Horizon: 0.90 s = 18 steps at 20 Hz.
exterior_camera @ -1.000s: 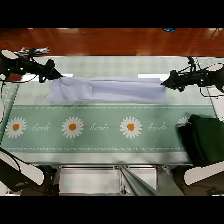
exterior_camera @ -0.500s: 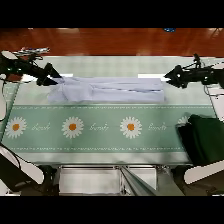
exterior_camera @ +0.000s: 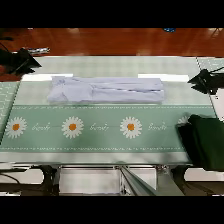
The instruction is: Fold the shirts.
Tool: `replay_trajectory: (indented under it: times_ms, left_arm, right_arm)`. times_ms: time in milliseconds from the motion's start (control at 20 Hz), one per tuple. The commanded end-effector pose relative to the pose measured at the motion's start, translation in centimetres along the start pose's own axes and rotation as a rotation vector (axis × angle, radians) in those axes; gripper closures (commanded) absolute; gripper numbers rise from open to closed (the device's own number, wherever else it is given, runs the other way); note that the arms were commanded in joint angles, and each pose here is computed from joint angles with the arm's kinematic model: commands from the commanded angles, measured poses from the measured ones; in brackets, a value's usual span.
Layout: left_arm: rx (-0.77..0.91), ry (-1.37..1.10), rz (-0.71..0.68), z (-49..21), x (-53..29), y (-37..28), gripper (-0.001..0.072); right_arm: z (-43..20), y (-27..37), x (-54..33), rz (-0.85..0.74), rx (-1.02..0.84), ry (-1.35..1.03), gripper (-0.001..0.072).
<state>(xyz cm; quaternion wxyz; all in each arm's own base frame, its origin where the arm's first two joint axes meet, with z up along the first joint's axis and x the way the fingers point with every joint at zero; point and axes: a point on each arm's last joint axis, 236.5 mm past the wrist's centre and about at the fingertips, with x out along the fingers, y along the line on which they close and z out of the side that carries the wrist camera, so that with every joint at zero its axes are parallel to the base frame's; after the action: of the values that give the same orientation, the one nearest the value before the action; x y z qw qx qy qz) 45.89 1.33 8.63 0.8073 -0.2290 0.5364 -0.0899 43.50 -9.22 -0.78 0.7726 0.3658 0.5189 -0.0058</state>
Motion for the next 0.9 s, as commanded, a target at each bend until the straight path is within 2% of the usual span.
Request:
replay_trajectory:
  times_ms: [0, 150, 300, 850]
  left_arm:
    - [0.114, -0.142, -0.004, -3.8, 0.5, -4.2, 0.0201]
    - [0.146, -0.202, -0.013, -8.5, 2.7, -5.7, 0.0201]
    - [0.138, -0.128, -0.024, -11.9, 5.0, -6.1, 0.0201]
    - [0.11, -0.097, -0.031, -12.6, 5.5, -6.4, 0.0201]
  right_arm:
    - [-1.3, -1.7, 2.1, -0.026, 0.076, -0.042, 0.0297]
    - [-1.9, 0.4, 4.3, 0.071, 0.085, -0.021, 0.0297]
    - [-3.2, 2.3, 7.1, 0.153, 0.109, 0.043, 0.0297]
    - [-7.0, 7.0, 14.8, 0.2, 0.082, 0.241, 0.0293]
